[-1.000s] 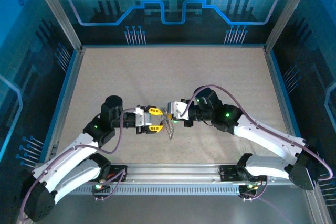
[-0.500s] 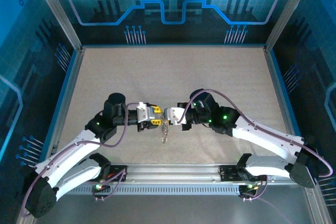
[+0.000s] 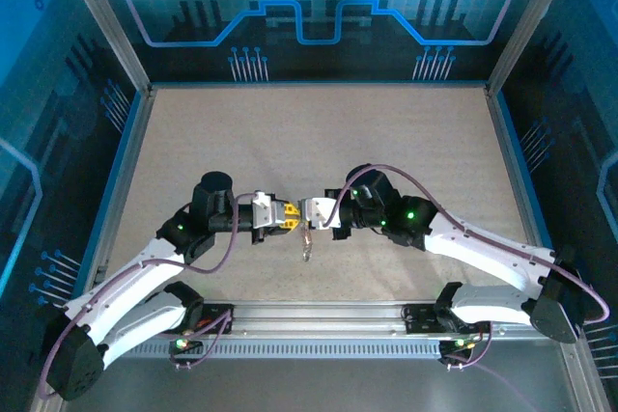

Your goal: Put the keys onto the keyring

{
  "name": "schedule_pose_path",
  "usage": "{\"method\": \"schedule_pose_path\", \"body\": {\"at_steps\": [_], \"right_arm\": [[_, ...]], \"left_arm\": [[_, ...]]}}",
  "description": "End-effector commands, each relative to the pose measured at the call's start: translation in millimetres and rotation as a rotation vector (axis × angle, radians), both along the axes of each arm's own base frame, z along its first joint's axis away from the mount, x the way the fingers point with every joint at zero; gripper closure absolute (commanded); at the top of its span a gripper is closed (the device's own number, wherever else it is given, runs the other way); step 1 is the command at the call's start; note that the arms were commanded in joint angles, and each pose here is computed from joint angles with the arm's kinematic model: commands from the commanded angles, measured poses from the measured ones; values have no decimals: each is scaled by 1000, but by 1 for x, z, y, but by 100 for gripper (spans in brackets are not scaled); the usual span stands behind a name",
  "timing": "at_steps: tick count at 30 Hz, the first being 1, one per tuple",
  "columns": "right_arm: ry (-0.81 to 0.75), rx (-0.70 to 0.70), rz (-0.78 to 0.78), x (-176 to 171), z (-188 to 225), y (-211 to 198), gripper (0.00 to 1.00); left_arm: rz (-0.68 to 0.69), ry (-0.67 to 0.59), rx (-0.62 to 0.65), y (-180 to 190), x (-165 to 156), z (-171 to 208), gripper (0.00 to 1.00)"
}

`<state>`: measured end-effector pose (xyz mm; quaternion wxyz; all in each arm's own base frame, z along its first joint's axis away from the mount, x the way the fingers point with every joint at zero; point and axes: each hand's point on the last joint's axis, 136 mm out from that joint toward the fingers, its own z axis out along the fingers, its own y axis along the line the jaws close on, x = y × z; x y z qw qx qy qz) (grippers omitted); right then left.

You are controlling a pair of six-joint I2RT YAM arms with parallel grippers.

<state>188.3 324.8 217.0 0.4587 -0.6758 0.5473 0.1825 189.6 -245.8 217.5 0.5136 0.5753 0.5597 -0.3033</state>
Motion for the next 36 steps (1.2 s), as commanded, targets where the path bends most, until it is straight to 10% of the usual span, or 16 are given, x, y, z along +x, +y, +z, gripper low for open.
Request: {"method": "schedule_pose_path", "body": {"at_steps": [1, 25, 36], "right_arm": [[-22, 80, 39, -5, 25, 15, 100], [37, 158, 46, -10, 36, 27, 100], [21, 142, 40, -8, 31, 27, 97]], "left_arm": [[-42, -49, 13, -2, -7, 6, 80], [70, -142, 64, 7, 7, 3, 79], [84, -143, 53, 8, 7, 9, 100]]}}
